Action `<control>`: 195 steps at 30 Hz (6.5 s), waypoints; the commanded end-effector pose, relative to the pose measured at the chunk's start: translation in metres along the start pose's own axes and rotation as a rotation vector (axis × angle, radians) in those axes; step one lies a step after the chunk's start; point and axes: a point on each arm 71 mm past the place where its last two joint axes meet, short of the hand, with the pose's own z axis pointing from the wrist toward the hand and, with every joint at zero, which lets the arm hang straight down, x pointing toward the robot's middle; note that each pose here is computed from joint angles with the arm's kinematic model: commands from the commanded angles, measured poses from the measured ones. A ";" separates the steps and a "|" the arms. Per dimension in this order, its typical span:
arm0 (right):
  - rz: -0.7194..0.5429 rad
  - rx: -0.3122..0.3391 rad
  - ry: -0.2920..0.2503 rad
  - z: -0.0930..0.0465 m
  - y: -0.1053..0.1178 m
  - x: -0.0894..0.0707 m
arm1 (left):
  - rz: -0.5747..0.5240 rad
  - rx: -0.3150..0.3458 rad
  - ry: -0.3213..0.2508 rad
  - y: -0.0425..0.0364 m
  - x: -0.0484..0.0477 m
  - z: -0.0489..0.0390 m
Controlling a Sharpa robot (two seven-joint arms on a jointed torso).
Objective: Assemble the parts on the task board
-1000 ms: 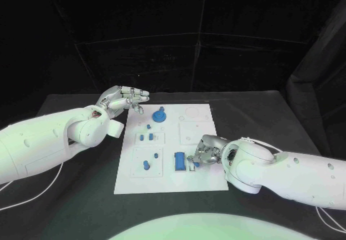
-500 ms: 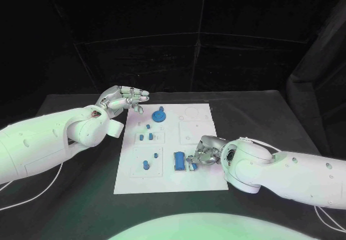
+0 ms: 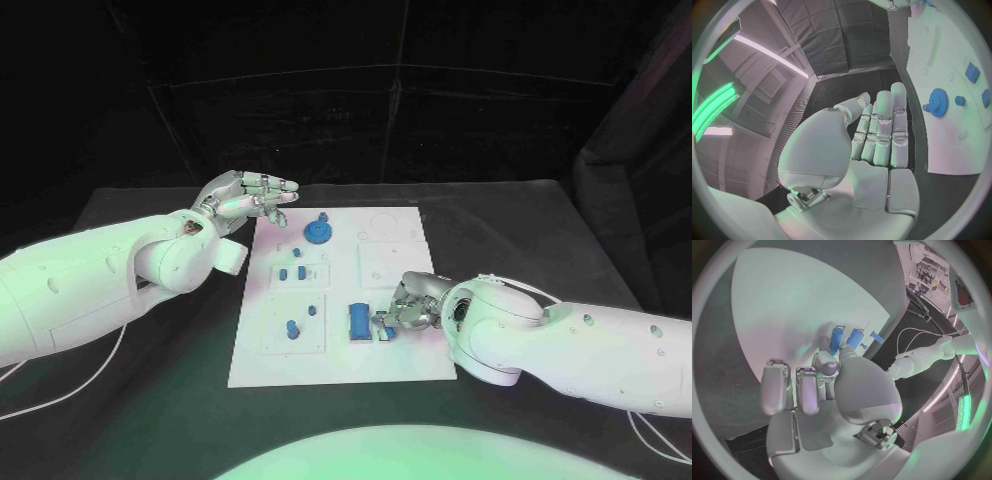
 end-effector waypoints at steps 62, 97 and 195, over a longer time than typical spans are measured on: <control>-0.026 -0.059 0.007 -0.014 -0.012 -0.005 | -0.004 0.007 0.005 -0.0013 0.0008 0.0010; -0.012 -0.092 -0.016 -0.004 -0.009 -0.006 | -0.003 0.004 0.002 -0.0009 0.0008 0.0015; 1.145 -0.338 -0.566 0.033 -0.028 -0.097 | -0.013 0.083 -0.413 0.0130 0.0604 -0.0213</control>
